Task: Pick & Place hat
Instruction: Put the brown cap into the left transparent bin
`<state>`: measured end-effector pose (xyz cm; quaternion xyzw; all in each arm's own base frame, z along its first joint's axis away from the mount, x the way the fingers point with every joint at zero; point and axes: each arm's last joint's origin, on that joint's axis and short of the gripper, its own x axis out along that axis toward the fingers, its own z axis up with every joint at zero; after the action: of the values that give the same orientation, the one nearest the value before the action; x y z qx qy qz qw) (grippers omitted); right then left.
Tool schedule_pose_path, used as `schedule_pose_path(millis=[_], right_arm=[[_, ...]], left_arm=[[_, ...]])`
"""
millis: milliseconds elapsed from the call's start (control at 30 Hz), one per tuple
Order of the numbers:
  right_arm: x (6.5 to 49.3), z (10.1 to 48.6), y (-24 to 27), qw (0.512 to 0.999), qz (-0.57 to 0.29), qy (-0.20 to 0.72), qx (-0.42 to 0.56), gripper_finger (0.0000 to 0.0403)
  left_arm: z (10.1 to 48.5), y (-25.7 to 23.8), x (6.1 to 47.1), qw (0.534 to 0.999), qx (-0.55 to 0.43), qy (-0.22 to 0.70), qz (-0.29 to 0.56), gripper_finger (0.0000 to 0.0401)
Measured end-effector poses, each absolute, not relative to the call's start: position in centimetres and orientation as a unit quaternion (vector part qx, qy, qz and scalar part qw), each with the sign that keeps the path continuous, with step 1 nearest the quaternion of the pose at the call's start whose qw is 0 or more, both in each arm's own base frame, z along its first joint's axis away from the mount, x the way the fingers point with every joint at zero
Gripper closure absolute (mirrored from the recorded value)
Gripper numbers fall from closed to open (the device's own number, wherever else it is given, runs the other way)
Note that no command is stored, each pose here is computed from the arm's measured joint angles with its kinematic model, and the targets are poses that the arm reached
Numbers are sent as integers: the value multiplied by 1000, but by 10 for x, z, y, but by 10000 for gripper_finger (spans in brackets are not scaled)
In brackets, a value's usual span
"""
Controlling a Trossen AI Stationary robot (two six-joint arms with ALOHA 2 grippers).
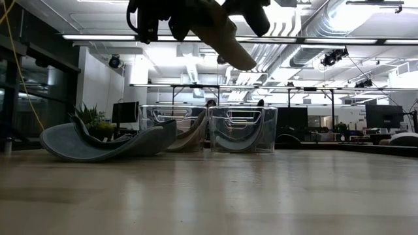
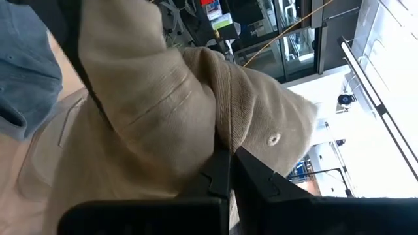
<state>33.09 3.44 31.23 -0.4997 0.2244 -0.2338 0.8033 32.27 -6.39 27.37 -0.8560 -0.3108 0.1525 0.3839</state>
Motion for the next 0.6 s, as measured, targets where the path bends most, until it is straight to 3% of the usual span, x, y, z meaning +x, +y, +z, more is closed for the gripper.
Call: schedule_pose_path(millis=[300, 600], right_arm=[[330, 313, 42, 818, -224, 211, -487, 399], [318, 329, 49, 849, -239, 173, -439, 325]], left_arm=[[272, -64, 323, 399, -849, -306, 162, 401], [274, -64, 323, 414, -841, -306, 165, 401]])
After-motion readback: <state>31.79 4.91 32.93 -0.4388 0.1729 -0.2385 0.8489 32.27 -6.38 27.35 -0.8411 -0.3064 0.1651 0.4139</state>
